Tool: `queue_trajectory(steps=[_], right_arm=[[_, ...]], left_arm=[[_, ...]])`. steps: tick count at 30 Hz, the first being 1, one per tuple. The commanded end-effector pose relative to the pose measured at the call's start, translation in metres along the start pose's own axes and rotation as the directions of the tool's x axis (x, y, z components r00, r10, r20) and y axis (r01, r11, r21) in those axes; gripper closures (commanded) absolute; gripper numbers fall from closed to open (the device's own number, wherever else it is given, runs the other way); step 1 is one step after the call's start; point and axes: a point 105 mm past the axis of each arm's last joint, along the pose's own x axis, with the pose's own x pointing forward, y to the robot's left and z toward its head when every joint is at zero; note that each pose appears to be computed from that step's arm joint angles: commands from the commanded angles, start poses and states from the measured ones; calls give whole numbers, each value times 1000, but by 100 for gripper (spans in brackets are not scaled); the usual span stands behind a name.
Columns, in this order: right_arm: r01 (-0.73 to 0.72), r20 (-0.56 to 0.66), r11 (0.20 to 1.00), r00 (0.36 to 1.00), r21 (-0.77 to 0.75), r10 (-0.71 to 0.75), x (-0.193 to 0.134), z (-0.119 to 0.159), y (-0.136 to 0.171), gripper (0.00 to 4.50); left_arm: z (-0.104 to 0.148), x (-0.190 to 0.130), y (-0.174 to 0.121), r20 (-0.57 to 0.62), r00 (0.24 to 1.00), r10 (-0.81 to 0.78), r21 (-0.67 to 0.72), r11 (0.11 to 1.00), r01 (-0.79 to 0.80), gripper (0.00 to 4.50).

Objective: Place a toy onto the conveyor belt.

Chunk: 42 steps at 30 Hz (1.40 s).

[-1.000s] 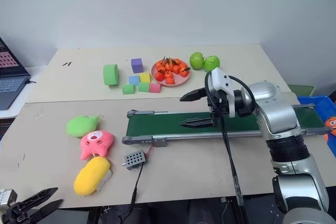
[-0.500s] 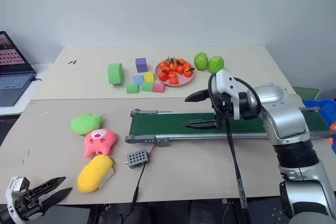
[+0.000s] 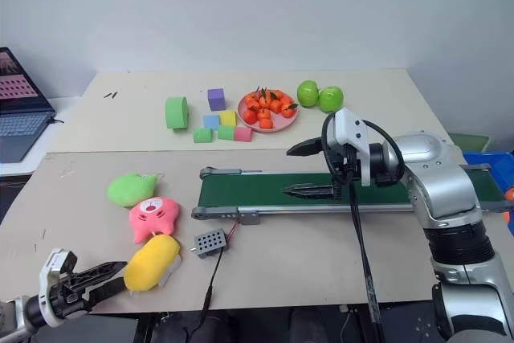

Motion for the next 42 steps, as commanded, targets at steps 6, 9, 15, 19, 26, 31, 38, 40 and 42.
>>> queue_trajectory(steps=[6, 9, 15, 19, 26, 31, 38, 40, 42], right_arm=[[26, 20, 998, 999, -49, -26, -8, 14, 0, 0], [29, 17, 998, 999, -52, -28, -9, 14, 0, 0], [29, 9, 998, 1000, -53, -29, -10, 14, -1, 0], [27, 7, 998, 1000, -51, -27, -9, 13, -2, 0], [18, 5, 999, 1000, -47, -17, -9, 12, -2, 0], [9, 1, 999, 1000, -46, -9, -9, 11, -4, 0], [-3, 5, 999, 1000, -51, 4, -5, 12, -9, 0], [-5, 5, 999, 1000, -52, 6, -5, 12, -8, 0], [-3, 3, 999, 1000, -50, 3, -5, 11, -8, 0]], left_arm=[[-14, 16, 6, -97, 994, 59, 25, 998, -57, 188], [-16, 19, 6, -101, 993, 59, 29, 998, -56, 296], [-19, 24, 4, -110, 993, 53, 39, 998, -49, 449], [-23, 23, -15, -132, 991, -23, 48, 998, 29, 449], [-3, 22, -80, -113, 976, -185, 198, 959, 204, 449], [62, 28, -175, -2, 904, -428, 482, 792, 376, 449], [88, 118, -280, 60, 954, -292, 967, 255, 17, 449], [77, 135, -303, 22, 954, -299, 995, 102, 9, 449], [71, 148, -298, 28, 979, -200, 990, -130, -55, 449]])
